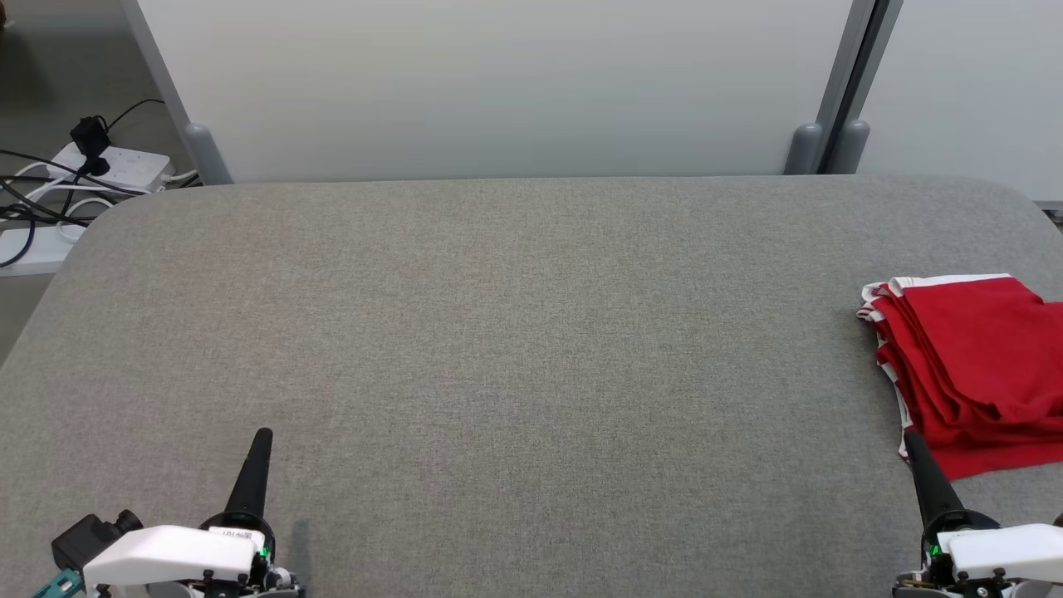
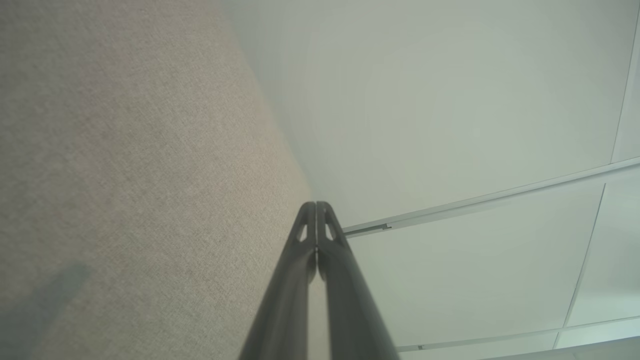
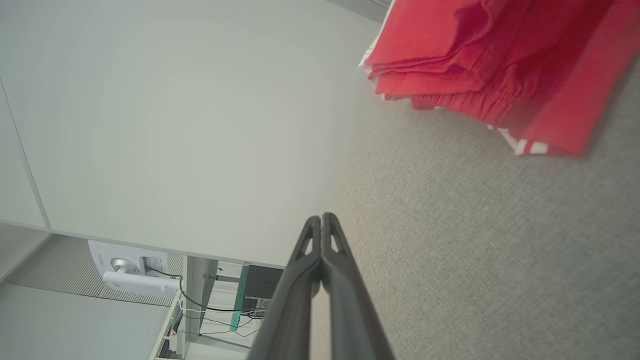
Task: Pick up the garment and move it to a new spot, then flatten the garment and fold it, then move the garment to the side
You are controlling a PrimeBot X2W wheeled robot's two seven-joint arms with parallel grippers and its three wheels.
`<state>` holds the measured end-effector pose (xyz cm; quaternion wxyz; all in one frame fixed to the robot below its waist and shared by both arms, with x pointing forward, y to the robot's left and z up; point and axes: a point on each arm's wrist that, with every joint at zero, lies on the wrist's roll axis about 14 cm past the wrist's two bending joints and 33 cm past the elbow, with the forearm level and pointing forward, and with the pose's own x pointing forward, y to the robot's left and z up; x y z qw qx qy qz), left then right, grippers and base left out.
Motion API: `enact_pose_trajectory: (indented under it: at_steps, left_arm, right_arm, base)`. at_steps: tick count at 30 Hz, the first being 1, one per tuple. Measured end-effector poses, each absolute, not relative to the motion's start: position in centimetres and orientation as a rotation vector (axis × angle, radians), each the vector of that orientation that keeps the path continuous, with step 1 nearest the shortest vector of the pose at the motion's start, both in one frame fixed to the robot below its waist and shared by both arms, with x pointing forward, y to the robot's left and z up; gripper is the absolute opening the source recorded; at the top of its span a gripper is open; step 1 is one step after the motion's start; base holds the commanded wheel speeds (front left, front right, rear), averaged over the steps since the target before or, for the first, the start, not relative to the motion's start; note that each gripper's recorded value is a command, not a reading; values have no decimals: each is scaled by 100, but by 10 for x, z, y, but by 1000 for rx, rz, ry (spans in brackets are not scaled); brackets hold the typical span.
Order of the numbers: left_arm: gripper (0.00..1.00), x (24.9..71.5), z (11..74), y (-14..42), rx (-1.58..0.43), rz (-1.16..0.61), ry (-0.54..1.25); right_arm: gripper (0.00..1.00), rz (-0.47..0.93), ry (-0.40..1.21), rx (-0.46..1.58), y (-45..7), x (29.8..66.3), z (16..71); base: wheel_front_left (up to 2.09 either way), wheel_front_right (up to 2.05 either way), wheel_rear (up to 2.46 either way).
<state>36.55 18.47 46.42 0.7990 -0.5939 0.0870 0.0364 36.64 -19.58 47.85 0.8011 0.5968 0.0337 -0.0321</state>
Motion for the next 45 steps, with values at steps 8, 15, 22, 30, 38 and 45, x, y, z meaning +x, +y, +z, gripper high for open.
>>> enact_pose_trajectory:
  at_steps: [8,15,22,30,38,45]
  left_arm:
    - [0,367,467,187,-1373,77,160]
    - [0,369,470,188,-1459,69,139]
    - [0,373,476,186,-1542,55,108]
    - [0,373,477,190,-1571,57,93]
    - [0,373,477,190,-1572,57,92]
    - [0,373,477,189,-1572,57,93]
  right_arm:
    - [0,-75,70,1379,-197,368,477]
    - [0,-80,54,1472,-200,370,479]
    - [0,-86,36,1550,-204,375,481]
    - [0,-88,36,1588,-205,374,480]
    - [0,-88,35,1588,-205,374,480]
    - [0,-88,34,1588,-205,375,481]
  base:
    - [0,0,0]
    - [0,0,0]
    - [0,0,0]
    - [0,0,0]
    - [0,0,0]
    - [0,0,0]
